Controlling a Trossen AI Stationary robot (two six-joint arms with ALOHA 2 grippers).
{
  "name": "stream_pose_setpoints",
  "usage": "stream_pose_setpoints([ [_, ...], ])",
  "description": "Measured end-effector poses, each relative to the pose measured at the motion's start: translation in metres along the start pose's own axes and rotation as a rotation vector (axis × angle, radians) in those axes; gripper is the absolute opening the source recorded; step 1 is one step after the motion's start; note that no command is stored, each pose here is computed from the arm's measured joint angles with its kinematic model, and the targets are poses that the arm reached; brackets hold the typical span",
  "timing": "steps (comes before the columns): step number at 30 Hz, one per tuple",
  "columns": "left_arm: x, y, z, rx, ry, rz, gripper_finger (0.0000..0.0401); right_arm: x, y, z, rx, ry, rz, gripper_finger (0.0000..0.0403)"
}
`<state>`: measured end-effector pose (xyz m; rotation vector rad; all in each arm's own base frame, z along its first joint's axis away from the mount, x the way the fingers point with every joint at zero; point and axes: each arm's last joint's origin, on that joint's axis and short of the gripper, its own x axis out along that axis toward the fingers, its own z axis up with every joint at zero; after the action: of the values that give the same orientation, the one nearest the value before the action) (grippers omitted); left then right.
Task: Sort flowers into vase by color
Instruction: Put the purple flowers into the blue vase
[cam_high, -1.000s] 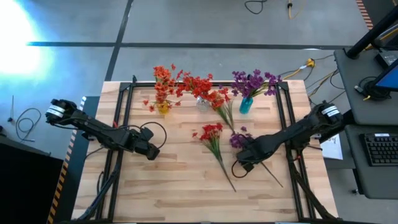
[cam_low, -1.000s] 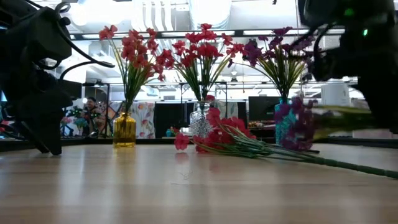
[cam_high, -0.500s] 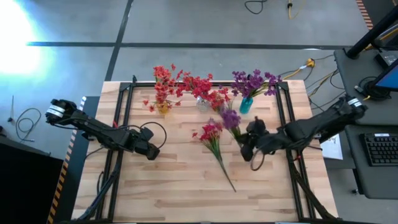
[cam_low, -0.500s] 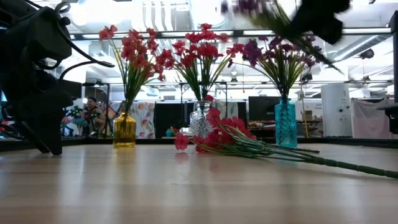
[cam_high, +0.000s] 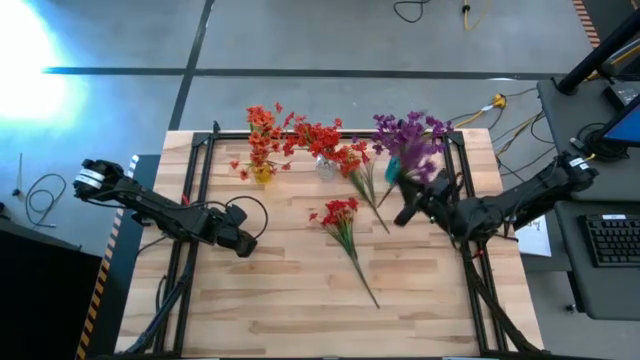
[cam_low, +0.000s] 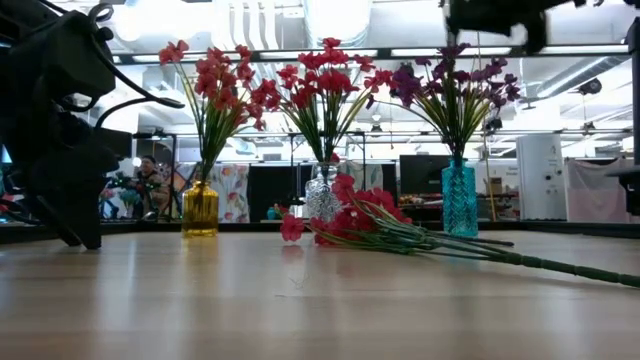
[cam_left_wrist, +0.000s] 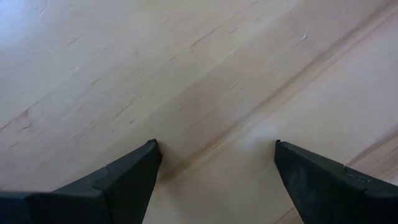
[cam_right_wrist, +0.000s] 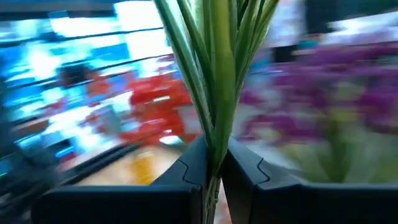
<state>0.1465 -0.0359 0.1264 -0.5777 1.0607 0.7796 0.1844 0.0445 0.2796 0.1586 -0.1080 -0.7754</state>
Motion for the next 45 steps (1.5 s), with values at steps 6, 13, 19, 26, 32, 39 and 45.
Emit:
stream_pose_setpoints([
  [6, 0.000, 0.000, 0.000, -0.002, -0.015, 0.003, 0.0309, -0.003, -0.017, 0.000, -0.034, -0.029, -0.309, 0.0028],
  [13, 0.000, 0.000, 0.001, -0.001, -0.023, 0.006, 0.0309, 0.015, -0.031, 0.010, -0.103, -0.041, -0.445, 0.0028],
  [19, 0.000, 0.000, 0.001, -0.001, -0.027, 0.009, 0.0309, 0.038, -0.048, 0.015, -0.090, -0.074, -0.464, 0.0028],
  [26, 0.000, 0.000, 0.001, -0.001, -0.032, 0.011, 0.0309, 0.048, -0.055, 0.026, -0.067, -0.103, -0.478, 0.0028],
  [32, 0.000, 0.001, 0.001, 0.001, -0.042, 0.018, 0.0309, 0.049, -0.055, 0.028, -0.121, -0.092, -0.488, 0.0028],
  [39, 0.000, 0.001, 0.002, 0.000, -0.057, 0.024, 0.0309, 0.053, -0.059, 0.027, -0.139, -0.088, -0.518, 0.0028],
  [45, 0.000, 0.001, 0.001, 0.001, -0.055, 0.023, 0.0309, 0.059, -0.062, 0.025, -0.125, -0.094, -0.501, 0.0028],
])
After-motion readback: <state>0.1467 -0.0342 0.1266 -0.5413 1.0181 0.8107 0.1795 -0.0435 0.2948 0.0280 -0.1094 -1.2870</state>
